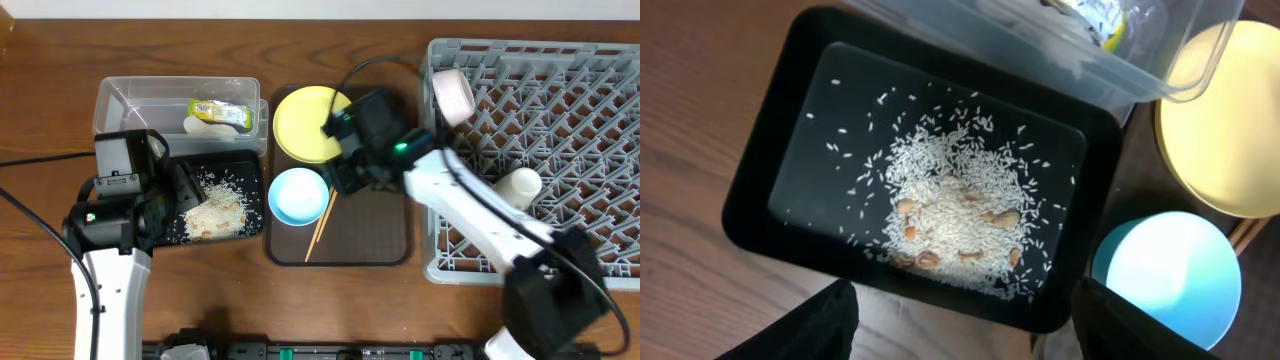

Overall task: Sort waste into correct bins and load items into the dishwasher rack
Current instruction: 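Grasp the light-blue bowl with the right gripper and lift it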

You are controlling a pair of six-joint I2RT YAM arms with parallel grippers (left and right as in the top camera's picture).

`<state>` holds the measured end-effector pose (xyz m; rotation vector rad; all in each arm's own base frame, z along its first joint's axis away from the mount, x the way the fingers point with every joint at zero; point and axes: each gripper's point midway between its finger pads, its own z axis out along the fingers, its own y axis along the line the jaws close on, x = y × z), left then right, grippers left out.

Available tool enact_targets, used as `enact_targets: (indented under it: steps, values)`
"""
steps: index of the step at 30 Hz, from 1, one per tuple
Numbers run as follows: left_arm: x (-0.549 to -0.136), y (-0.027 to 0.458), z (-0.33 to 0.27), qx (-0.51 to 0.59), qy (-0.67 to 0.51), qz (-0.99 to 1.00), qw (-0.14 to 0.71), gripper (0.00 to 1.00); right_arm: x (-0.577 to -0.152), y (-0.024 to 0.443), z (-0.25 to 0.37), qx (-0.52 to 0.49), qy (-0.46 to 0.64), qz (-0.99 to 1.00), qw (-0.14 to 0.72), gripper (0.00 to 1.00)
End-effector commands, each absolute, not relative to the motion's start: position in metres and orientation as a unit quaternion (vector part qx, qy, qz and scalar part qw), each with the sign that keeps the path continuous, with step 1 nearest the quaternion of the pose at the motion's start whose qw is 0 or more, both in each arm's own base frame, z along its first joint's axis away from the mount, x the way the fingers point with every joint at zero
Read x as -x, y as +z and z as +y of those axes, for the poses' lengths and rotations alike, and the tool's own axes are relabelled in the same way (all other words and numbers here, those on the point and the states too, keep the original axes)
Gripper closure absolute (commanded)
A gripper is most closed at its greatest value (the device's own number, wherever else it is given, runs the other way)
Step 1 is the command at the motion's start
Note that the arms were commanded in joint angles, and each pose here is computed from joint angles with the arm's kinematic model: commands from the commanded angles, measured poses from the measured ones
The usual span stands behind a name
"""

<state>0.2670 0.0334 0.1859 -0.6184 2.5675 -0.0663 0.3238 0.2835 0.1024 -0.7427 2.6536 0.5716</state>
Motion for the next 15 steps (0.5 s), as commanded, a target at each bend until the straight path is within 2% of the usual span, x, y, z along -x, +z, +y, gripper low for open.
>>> enact_targets:
  steps: [1,3,6,10,15]
  values:
    - [-0.266,0.185,0.037,0.236,-0.018,0.941,0.241,0.29,-0.311,0.069,0.296,0.241,0.179,0.946,0.124,0.54]
    - [-0.265,0.185,0.037,0.236,-0.018,0.941,0.240,0.29,-0.309,0.050,0.294,0.225,0.150,0.956,0.112,0.56]
    - [-0.265,0.184,0.037,0.236,-0.018,0.942,0.240,0.29,-0.306,0.029,0.301,0.214,0.142,0.961,0.098,0.67]
    - [-0.265,0.184,0.037,0.236,-0.018,0.942,0.240,0.29,-0.309,0.024,0.306,0.212,0.145,0.961,0.103,0.97]
    - [-0.265,0.184,0.035,0.235,-0.022,0.942,0.238,0.29,-0.333,0.054,0.288,0.190,0.120,0.961,0.162,0.99]
